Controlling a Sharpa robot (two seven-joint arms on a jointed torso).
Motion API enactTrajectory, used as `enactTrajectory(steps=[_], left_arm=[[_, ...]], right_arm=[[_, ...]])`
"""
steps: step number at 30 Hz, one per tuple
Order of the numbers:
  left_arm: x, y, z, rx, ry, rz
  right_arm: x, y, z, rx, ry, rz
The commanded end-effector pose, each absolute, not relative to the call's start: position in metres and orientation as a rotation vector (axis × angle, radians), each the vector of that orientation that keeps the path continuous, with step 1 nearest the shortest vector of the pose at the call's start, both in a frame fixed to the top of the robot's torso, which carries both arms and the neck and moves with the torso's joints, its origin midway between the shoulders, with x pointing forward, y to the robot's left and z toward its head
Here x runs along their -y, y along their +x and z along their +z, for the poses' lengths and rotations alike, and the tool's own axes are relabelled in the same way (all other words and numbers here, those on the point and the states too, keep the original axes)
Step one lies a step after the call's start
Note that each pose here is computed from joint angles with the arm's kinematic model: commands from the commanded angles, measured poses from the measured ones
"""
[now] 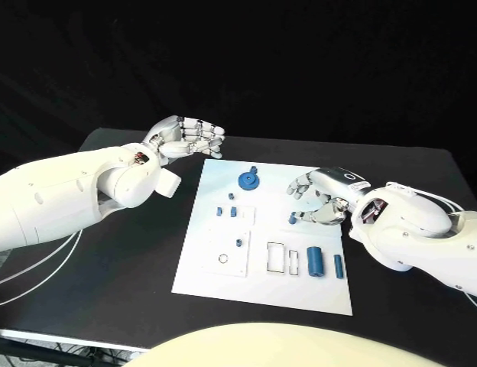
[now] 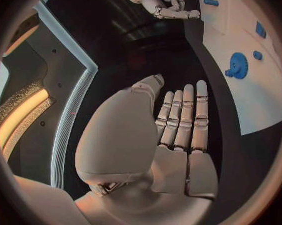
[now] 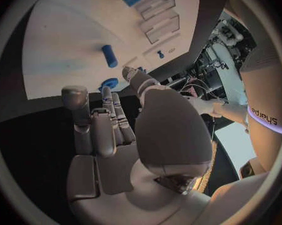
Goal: Assemble the parts on the task board
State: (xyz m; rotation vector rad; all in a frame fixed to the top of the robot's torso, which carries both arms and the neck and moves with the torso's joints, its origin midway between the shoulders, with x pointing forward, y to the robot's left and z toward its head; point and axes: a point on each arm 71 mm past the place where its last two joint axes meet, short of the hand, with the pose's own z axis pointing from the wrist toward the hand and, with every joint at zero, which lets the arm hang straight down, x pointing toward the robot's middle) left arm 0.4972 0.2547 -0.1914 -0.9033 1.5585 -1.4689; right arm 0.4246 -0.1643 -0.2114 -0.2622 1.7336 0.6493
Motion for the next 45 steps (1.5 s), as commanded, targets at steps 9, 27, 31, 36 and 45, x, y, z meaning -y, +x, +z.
enactTrajectory(steps=[9,27,31,36,45], left_arm=[[-0.253,0.496,-0.189,-1.54,-0.892,-1.478],[-0.252,0.497,-0.19,-1.555,-0.905,-1.472],[-0.252,0.497,-0.19,-1.558,-0.906,-1.473],[-0.251,0.497,-0.191,-1.561,-0.906,-1.476],[-0.25,0.497,-0.191,-1.565,-0.907,-1.477]], right_arm=[[0.171,0.432,-0.224,-1.884,-0.296,0.582],[0.151,0.429,-0.24,-1.864,-0.312,0.628],[0.149,0.429,-0.241,-1.865,-0.314,0.632],[0.148,0.429,-0.242,-1.858,-0.311,0.632],[0.149,0.43,-0.24,-1.823,-0.304,0.613]])
